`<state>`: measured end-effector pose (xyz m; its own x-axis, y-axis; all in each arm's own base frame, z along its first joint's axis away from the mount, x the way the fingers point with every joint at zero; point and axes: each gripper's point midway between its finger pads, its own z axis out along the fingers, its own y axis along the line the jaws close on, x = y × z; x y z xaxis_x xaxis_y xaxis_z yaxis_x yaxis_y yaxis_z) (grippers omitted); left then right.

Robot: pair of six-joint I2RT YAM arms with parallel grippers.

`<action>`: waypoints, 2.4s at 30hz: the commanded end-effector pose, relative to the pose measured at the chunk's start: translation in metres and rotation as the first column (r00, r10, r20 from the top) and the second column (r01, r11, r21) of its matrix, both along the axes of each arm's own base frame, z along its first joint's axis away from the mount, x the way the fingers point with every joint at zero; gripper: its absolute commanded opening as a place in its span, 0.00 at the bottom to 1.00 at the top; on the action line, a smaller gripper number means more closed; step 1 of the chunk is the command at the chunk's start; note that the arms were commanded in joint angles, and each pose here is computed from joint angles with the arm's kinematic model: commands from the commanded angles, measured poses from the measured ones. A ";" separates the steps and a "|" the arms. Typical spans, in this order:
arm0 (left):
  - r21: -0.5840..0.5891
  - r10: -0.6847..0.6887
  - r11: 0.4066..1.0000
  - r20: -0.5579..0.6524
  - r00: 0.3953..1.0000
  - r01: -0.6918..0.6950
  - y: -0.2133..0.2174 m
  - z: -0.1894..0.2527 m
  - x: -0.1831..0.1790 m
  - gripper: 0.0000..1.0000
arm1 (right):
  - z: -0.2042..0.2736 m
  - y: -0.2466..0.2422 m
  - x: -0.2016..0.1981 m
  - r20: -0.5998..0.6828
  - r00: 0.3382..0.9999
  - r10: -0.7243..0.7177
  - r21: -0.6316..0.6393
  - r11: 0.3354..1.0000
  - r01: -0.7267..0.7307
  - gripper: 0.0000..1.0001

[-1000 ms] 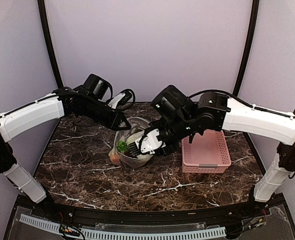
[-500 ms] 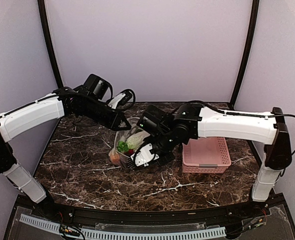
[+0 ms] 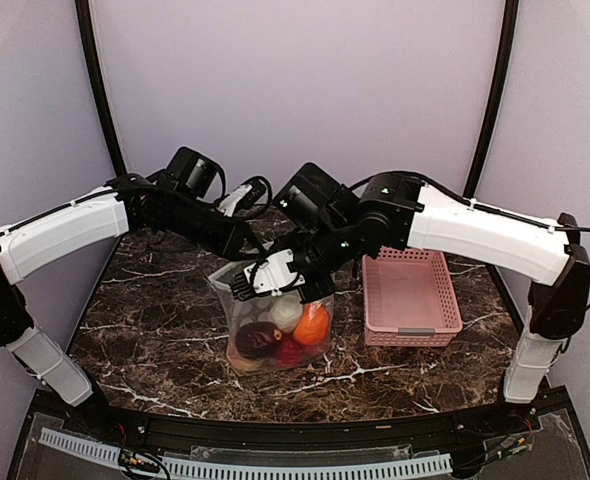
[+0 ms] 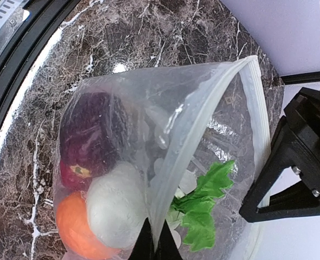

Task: Place the food in the zip-top bag and seal the zipper
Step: Adjust the zipper food storage bag at the center of the board.

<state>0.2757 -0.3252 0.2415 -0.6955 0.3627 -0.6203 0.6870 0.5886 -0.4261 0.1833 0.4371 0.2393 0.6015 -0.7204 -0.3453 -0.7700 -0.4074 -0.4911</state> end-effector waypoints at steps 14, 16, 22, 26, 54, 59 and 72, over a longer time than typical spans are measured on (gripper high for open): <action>-0.005 -0.003 1.000 0.012 1.000 0.003 0.005 0.010 -0.006 0.41 | -0.004 0.007 0.003 -0.031 0.998 -0.053 0.025 0.998 0.054 0.00; 0.007 -0.005 1.000 -0.001 1.000 0.005 0.006 0.005 -0.007 0.42 | -0.003 0.007 0.003 -0.034 0.998 -0.053 0.028 0.998 0.054 0.00; 0.016 -0.013 1.000 -0.032 0.999 0.014 0.001 -0.007 -0.005 0.28 | 0.002 0.006 0.002 -0.055 0.997 -0.058 0.044 0.997 0.061 0.07; 0.005 -0.021 1.000 -0.044 0.999 0.021 -0.003 -0.010 -0.005 0.19 | 0.006 0.000 -0.001 -0.093 0.994 -0.054 0.056 0.997 0.059 0.09; -0.041 -0.108 0.993 0.014 0.994 0.109 -0.014 -0.009 -0.005 0.01 | 0.018 -0.145 0.058 -0.606 0.785 -0.125 0.413 0.795 0.445 0.61; -0.044 -0.109 0.993 0.011 0.994 0.110 -0.015 -0.010 -0.005 0.01 | 0.006 -0.132 0.058 -0.690 0.722 -0.054 0.407 0.795 0.449 0.52; -0.038 -0.107 0.994 0.014 0.994 0.107 -0.015 -0.009 -0.003 0.01 | -0.018 -0.120 0.064 -0.706 0.707 -0.035 0.390 0.814 0.430 0.45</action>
<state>0.2728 -0.3391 0.2337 -0.6586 0.4008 -0.6369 0.7383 0.5077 -0.4441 0.2490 0.3113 0.2211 -0.1112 -0.4224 -0.8996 -0.9929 0.0084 0.1188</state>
